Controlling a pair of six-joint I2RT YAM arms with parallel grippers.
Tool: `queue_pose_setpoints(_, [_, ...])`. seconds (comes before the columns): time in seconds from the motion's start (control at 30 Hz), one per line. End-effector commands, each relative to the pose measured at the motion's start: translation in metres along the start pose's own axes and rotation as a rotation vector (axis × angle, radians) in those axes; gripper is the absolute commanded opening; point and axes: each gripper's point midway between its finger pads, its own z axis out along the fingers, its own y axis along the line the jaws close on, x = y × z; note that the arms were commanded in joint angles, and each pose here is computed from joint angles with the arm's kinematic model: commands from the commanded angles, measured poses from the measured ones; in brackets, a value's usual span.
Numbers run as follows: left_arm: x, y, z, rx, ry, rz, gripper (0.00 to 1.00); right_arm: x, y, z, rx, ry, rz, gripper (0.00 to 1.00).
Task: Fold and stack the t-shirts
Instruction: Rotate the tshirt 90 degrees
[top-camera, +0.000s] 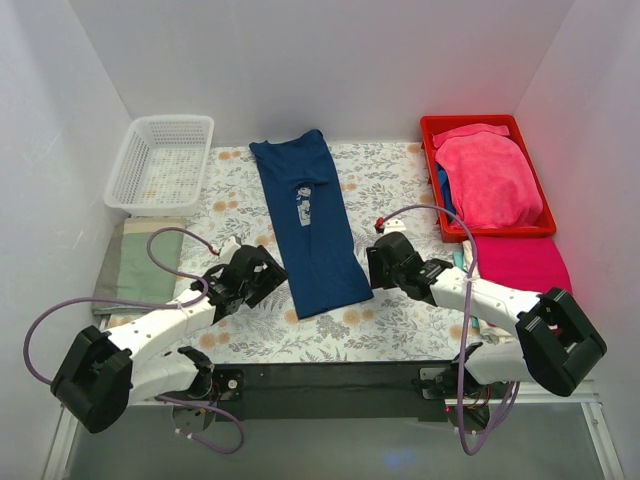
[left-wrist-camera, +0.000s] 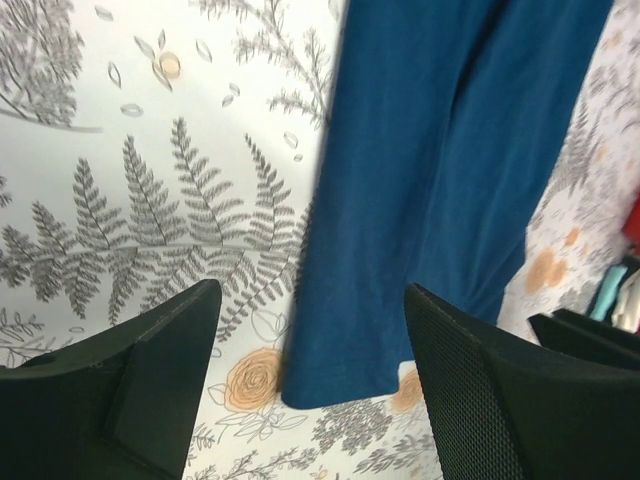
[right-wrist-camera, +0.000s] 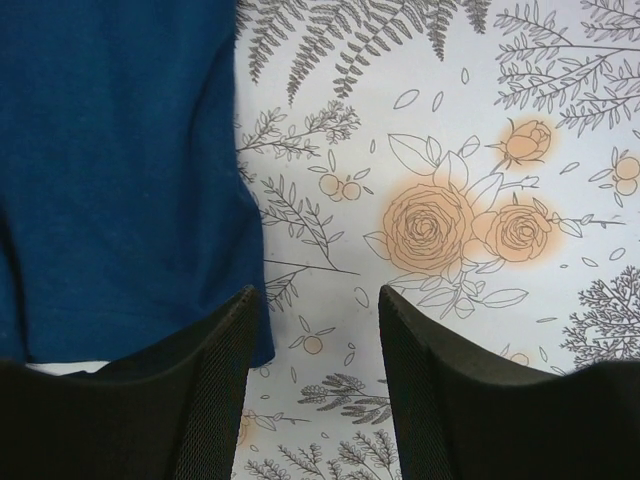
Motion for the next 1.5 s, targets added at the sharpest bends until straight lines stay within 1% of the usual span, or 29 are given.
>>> queue_pose_setpoints(0.0, [0.022,0.009,0.002,-0.037,0.041,-0.005,0.72,-0.015,0.014,-0.002,-0.084,-0.061,0.023,0.58])
queue_pose_setpoints(0.1, [0.035,0.012,0.008,-0.073,0.055,0.004,0.71,-0.004,0.024,0.001,-0.141,-0.030,0.029,0.57])
queue_pose_setpoints(0.17, [0.047,0.008,0.009,-0.077,0.067,0.023,0.71,0.002,0.031,0.003,-0.182,-0.013,0.034,0.56])
queue_pose_setpoints(0.3, [0.066,0.011,0.016,-0.118,0.087,0.058,0.70,0.013,0.030,0.005,-0.188,0.012,0.035,0.54])
queue_pose_setpoints(0.53, [0.083,0.016,0.023,-0.156,0.115,0.094,0.64,0.038,0.026,0.007,-0.199,0.070,0.029,0.53])
queue_pose_setpoints(0.57, [0.085,0.018,0.023,-0.163,0.117,0.097,0.63,0.035,0.030,0.007,-0.216,0.051,0.034,0.52])
queue_pose_setpoints(0.73, [0.096,0.030,0.016,-0.201,0.131,0.104,0.60,0.038,0.030,0.009,-0.221,0.053,0.030,0.51])
queue_pose_setpoints(0.87, [0.106,0.045,0.014,-0.234,0.150,0.112,0.56,0.037,0.033,0.011,-0.229,0.057,0.025,0.50])
queue_pose_setpoints(0.9, [0.110,0.050,0.014,-0.248,0.159,0.120,0.52,0.040,0.033,0.011,-0.230,0.064,0.024,0.49])
queue_pose_setpoints(0.97, [0.114,0.053,0.014,-0.259,0.166,0.127,0.47,0.042,0.034,0.012,-0.238,0.077,0.026,0.45])
queue_pose_setpoints(1.0, [0.117,0.056,0.014,-0.267,0.170,0.136,0.41,0.047,0.034,0.013,-0.239,0.089,0.023,0.41])
queue_pose_setpoints(1.03, [0.119,0.057,0.014,-0.272,0.173,0.136,0.38,0.049,0.035,0.012,-0.243,0.097,0.021,0.39])
queue_pose_setpoints(1.07, [0.120,0.059,0.014,-0.279,0.175,0.135,0.34,0.052,0.035,0.012,-0.244,0.103,0.023,0.34])
queue_pose_setpoints(1.1, [0.121,0.060,0.014,-0.280,0.177,0.137,0.27,0.056,0.034,0.012,-0.244,0.111,0.022,0.31])
queue_pose_setpoints(1.17, [0.122,0.066,0.013,-0.294,0.179,0.138,0.19,0.063,0.033,0.011,-0.245,0.123,0.020,0.22])
queue_pose_setpoints(1.2, [0.122,0.069,0.012,-0.302,0.178,0.132,0.16,0.066,0.032,0.011,-0.242,0.129,0.019,0.14])
queue_pose_setpoints(1.23, [0.121,0.070,0.011,-0.299,0.177,0.128,0.08,0.068,0.030,0.011,-0.239,0.136,0.018,0.10])
queue_pose_setpoints(1.27, [0.120,0.074,0.010,-0.308,0.176,0.129,0.04,0.072,0.029,0.011,-0.236,0.145,0.018,0.02])
queue_pose_setpoints(1.3, [0.121,0.076,0.008,-0.313,0.176,0.119,0.00,0.074,0.029,0.010,-0.237,0.150,0.019,0.01])
queue_pose_setpoints(1.43, [0.113,0.084,-0.002,-0.323,0.156,0.089,0.00,0.088,0.024,0.004,-0.235,0.173,0.030,0.01])
queue_pose_setpoints(1.47, [0.110,0.084,-0.007,-0.318,0.152,0.080,0.00,0.087,0.025,0.001,-0.242,0.163,0.036,0.01])
